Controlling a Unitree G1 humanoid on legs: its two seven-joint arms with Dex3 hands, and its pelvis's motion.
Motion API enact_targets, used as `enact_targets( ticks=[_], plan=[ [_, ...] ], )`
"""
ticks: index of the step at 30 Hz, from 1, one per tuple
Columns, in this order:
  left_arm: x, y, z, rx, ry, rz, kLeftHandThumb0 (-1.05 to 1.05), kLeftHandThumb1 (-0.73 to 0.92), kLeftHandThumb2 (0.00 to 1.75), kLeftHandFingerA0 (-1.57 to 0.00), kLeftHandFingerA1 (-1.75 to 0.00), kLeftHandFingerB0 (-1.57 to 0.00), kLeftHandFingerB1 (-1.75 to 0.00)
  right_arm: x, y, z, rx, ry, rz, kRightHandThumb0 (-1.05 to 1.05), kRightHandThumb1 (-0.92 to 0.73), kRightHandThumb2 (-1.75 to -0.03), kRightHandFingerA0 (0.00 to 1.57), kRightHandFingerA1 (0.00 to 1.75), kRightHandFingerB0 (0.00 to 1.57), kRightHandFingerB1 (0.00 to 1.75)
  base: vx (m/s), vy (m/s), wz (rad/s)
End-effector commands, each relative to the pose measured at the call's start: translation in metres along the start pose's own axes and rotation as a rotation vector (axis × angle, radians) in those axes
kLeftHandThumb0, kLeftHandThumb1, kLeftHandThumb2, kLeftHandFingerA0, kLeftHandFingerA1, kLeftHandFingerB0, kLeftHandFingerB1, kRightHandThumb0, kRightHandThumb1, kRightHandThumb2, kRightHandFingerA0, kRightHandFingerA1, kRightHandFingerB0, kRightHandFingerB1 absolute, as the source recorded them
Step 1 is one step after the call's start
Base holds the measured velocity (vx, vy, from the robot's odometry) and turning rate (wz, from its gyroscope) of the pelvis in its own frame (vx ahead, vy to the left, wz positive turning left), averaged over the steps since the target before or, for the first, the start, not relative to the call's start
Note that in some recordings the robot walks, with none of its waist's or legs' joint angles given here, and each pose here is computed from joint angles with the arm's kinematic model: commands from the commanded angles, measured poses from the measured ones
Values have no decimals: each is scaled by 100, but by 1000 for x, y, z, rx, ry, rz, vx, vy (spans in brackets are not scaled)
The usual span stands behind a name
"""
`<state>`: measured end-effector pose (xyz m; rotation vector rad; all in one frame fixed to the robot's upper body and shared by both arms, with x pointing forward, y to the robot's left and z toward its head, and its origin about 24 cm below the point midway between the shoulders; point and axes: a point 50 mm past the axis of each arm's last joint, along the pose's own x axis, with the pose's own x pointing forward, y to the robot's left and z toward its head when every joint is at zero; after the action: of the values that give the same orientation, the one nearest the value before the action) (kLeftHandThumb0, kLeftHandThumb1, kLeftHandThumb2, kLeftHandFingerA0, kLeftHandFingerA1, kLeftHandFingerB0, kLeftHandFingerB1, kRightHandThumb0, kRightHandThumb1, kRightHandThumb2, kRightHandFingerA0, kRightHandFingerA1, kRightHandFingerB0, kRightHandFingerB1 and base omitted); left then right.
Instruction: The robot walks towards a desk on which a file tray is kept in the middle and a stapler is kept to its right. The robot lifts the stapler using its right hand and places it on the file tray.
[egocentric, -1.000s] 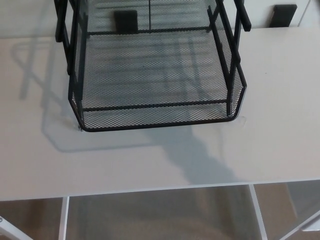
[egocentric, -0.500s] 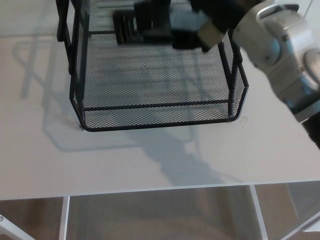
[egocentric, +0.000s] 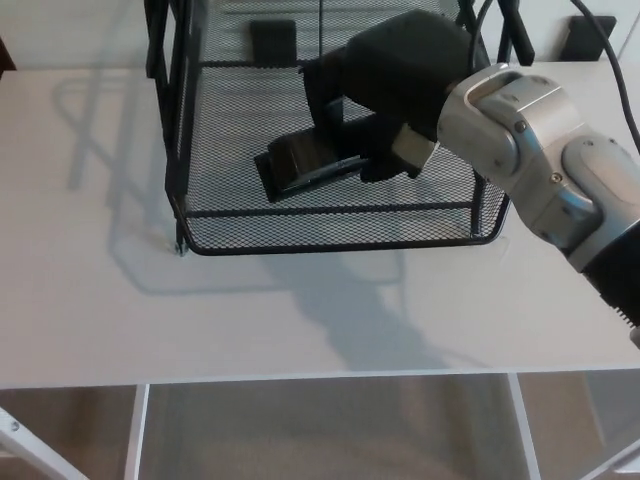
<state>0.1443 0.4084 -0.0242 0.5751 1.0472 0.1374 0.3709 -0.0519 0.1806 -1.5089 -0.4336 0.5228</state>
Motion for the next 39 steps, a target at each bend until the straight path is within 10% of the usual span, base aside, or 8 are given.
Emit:
enact_targets(
  ticks=[1,3,4,8,11,19,38,39],
  plan=[
    [-1,3,2,26,-31,17,-72,92,76,-17,-49,-12,-37,-2,10,-9,16,60,62,-35,-68,-62,64,127,53,38,0,0,0],
    [0,2,4,46,-41,17,-72,92,76,-17,-49,-12,-37,-2,9,-10,10,62,56,-35,-68,-62,64,127,53,38,0,0,0],
    [-1,2,2,-10,-39,11,-35,59,115,-1,-52,0,-50,-2,5,-7,0,67,49,-54,-48,-80,22,54,10,41,0,0,0],
    [-1,2,1,-19,-30,0,-75,78,106,-9,-51,-5,-41,0,-11,-3,-40,85,50,-76,-42,-76,0,12,0,11,0,0,0],
    [-1,2,2,9,-33,6,-35,58,115,-2,-52,0,-50,0,-22,-2,-66,91,64,-77,-38,-70,0,0,0,6,0,0,0],
    [-1,2,1,44,-22,9,-76,92,73,-18,-47,-12,-35,-3,-40,1,-97,84,88,-84,-49,-84,0,14,0,0,0,0,0],
    [-2,6,-6,4,15,22,-75,92,70,-20,-51,-13,-35,-189,-201,-39,16,74,-394,-98,-59,-92,0,9,0,7,0,0,0],
    [-1,6,-6,10,19,25,-76,75,101,-15,-54,-10,-46,-197,-205,-43,52,80,-418,-92,-56,-91,0,15,0,7,0,0,0]
  ],
)
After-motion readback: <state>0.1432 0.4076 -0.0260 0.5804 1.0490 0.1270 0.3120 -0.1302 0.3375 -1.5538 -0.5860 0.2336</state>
